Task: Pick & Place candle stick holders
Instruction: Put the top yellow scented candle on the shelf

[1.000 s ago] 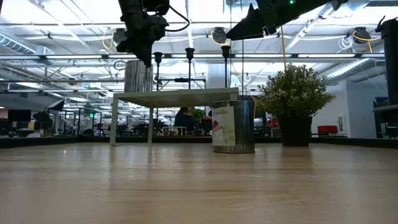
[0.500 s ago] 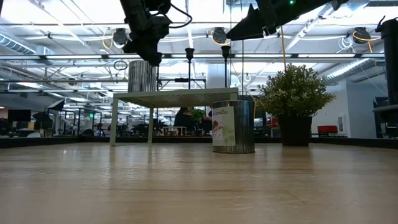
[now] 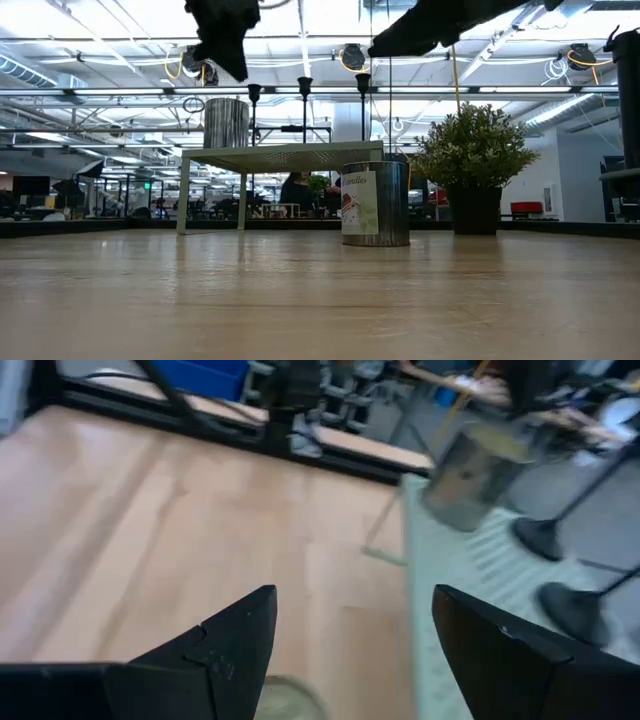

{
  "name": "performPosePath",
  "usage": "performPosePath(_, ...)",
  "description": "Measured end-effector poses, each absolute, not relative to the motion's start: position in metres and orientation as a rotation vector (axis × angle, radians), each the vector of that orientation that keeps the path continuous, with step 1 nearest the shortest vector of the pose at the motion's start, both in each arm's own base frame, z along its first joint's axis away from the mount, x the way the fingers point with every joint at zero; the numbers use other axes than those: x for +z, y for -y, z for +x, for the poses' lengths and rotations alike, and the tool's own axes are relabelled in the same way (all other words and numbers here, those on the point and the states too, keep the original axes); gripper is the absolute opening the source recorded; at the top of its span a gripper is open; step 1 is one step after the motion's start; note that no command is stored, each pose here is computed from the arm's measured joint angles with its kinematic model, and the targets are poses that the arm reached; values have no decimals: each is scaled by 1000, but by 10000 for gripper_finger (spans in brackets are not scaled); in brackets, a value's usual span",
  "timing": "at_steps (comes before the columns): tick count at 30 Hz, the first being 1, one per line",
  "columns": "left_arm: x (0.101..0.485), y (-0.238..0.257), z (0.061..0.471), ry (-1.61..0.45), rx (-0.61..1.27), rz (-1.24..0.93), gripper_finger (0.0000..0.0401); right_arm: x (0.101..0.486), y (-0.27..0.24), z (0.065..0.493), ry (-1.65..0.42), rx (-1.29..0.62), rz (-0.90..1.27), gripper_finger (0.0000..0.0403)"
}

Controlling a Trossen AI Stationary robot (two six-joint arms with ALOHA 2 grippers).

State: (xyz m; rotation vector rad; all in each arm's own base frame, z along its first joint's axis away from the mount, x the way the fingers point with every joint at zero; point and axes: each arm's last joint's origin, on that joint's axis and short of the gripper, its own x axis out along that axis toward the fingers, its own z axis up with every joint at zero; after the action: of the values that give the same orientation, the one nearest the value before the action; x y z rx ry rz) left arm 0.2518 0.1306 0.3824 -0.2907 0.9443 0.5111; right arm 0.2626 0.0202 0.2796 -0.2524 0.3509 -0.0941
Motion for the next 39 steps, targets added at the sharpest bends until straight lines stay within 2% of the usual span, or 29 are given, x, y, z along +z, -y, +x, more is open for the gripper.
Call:
performPosePath(5, 411, -112, 244, -746, 470, -228, 79, 264, -41, 266, -433, -35, -167, 254)
performPosePath(11, 433, -91, 239, -598, 403, -167, 79, 225, -62, 279, -602, 22, -185, 231)
performPosePath(20, 435, -78, 240, -593, 352, -132, 79, 189, -55, 292, -761, 5, -247, 226)
performPosePath(29, 435, -72, 242, -596, 326, -123, 79, 183, -39, 293, -814, 28, -311, 219)
performPosePath(33, 435, -72, 242, -596, 324, -120, 79, 177, -36, 297, -828, 114, -290, 183)
performPosePath(39, 435, -72, 242, -596, 326, -121, 79, 174, -34, 298, -841, 113, -313, 85)
